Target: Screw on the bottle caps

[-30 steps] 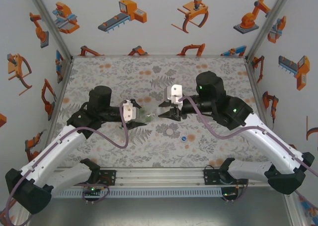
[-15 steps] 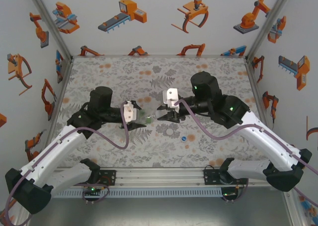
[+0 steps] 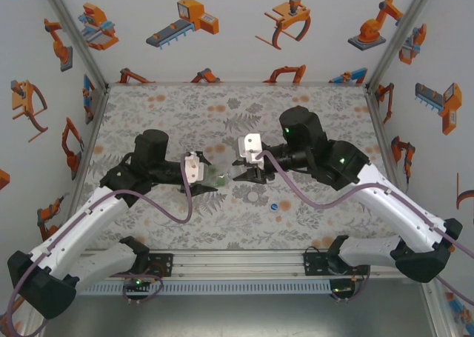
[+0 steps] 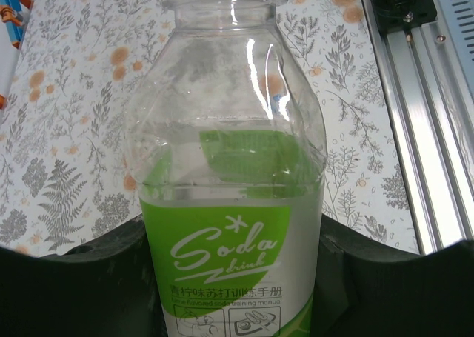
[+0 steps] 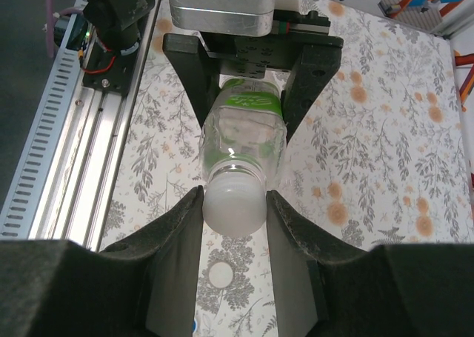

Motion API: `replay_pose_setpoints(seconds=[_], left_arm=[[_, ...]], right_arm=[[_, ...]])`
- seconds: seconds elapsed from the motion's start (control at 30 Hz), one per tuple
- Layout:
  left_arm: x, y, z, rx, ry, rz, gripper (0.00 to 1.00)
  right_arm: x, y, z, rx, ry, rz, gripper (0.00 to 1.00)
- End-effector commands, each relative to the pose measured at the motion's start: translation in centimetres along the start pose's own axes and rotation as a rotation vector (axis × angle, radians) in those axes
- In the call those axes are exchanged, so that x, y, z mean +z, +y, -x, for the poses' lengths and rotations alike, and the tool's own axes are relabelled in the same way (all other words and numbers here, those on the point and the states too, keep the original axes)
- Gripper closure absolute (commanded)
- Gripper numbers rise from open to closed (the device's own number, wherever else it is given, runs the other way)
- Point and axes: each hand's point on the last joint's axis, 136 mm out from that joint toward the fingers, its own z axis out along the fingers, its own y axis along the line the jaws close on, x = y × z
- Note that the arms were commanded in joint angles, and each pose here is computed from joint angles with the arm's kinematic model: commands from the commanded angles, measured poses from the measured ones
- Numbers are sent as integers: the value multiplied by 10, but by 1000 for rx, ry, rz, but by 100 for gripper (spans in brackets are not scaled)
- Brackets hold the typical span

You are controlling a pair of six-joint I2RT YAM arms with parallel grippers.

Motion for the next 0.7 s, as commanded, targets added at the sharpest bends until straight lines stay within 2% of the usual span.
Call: replay_pose_setpoints(seconds=[0.0,0.4,0.67], left_arm=[[-3,-2,16,41,-38,-23,100],[-6,-5,20,65,-48,-25,100],[-8,-2,21,85,-50,12,100]], right_arm=[[1,2,9,-45,-2,13,97],[4,3,4,-37,9,3,99],[2,-12,4,80,-31,-111,100]])
